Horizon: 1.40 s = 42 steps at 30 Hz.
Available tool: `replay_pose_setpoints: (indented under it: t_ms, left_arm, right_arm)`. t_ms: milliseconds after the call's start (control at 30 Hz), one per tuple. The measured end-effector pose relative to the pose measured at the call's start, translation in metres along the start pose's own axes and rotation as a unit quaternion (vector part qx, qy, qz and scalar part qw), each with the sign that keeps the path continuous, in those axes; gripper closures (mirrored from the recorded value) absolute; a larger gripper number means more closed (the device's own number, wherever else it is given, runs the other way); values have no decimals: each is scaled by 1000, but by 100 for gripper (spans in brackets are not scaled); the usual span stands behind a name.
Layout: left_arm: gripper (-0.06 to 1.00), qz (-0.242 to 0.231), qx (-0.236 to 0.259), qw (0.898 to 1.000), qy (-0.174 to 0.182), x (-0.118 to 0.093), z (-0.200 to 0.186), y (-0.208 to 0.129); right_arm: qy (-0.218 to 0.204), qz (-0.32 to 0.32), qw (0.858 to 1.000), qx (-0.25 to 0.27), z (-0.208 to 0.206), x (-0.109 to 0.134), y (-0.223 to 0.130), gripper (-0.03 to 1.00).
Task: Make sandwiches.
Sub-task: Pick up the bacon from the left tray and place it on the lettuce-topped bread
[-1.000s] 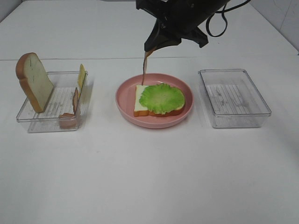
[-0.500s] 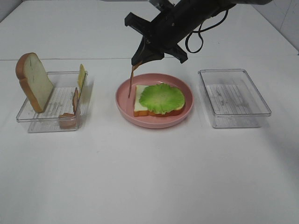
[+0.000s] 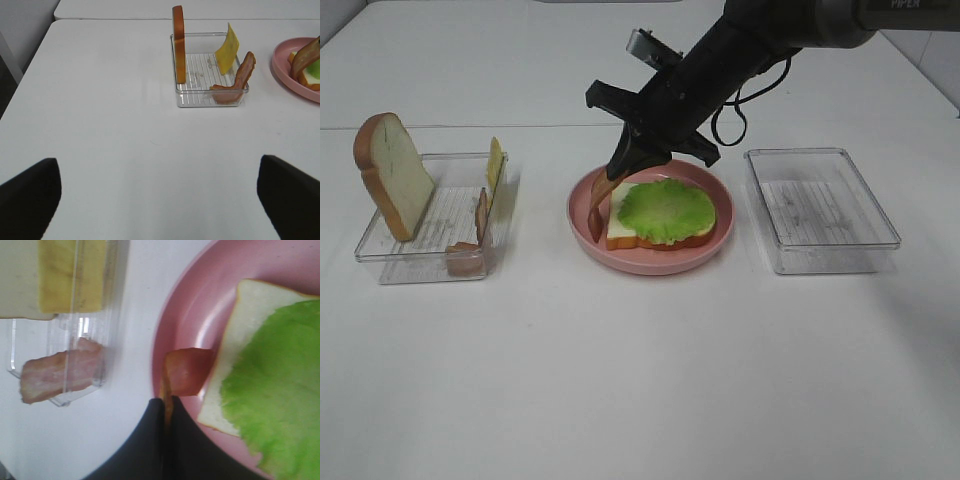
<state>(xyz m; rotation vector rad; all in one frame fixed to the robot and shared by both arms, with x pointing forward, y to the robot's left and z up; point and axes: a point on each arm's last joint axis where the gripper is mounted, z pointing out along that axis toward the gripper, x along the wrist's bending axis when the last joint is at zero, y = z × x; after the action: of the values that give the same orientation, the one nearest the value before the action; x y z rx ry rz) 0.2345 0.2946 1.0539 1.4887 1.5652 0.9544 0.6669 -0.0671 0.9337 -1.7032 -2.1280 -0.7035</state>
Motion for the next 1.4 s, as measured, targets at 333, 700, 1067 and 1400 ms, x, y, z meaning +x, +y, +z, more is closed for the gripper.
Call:
replay_pose_setpoints:
  t_ms: [333,700,1067,1400]
  left_arm:
    - [-4,0,0,1000,0,0,0,0]
    - [-4,0,0,1000,0,0,0,0]
    - [-4,0,0,1000,0,0,0,0]
    - [-4,0,0,1000,0,0,0,0]
  right_arm:
    - [-103,-21,994,20,-2,-19,-3,96]
    - [-169,-27,985,19,-5,-30,-3,96]
    - [-177,-23,984,18,-5,-32,-3,95]
    - [-177,-28,984,7,-15,-26,-1,5]
